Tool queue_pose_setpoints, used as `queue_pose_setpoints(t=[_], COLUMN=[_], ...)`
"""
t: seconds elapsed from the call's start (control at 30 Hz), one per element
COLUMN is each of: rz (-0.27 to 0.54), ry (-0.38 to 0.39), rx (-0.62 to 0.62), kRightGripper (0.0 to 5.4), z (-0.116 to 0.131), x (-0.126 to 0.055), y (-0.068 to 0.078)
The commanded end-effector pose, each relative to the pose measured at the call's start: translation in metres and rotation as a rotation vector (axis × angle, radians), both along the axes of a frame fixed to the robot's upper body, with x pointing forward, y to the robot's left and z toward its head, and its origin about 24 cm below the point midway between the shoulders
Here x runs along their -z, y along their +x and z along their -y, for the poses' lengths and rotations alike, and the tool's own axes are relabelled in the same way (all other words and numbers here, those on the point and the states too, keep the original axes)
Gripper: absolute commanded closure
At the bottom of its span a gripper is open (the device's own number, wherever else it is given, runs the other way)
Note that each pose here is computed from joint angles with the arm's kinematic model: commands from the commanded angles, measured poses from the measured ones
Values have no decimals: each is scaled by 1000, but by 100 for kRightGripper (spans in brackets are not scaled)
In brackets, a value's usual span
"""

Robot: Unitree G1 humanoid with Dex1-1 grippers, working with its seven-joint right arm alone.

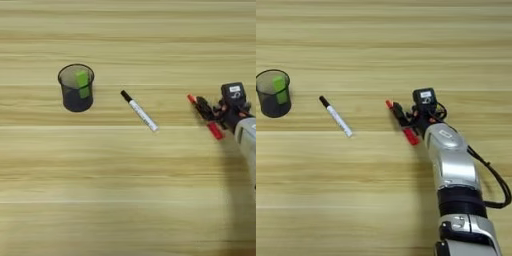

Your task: Move the objects on the table

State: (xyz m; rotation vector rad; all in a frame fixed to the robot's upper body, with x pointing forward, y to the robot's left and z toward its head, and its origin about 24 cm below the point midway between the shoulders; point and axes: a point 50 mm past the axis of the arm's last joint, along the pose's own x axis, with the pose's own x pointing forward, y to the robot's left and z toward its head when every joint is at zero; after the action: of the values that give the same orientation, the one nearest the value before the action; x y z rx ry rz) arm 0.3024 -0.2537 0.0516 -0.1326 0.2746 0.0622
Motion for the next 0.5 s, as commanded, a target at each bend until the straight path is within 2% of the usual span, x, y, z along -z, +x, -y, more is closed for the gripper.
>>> queue_pose_setpoints(t=[0.03,0.17,0.27,0.4,0.5], rz=[175,173,144,124,117], ry=[-47,-43,-43,-45,-48], rx=[26,87,145,162,163], kRightGripper=[117,69,40,2,2], z=[13,27,39,43,44], x=[-45,-45,-38,-30,-28], y=[13,16,18,19,20])
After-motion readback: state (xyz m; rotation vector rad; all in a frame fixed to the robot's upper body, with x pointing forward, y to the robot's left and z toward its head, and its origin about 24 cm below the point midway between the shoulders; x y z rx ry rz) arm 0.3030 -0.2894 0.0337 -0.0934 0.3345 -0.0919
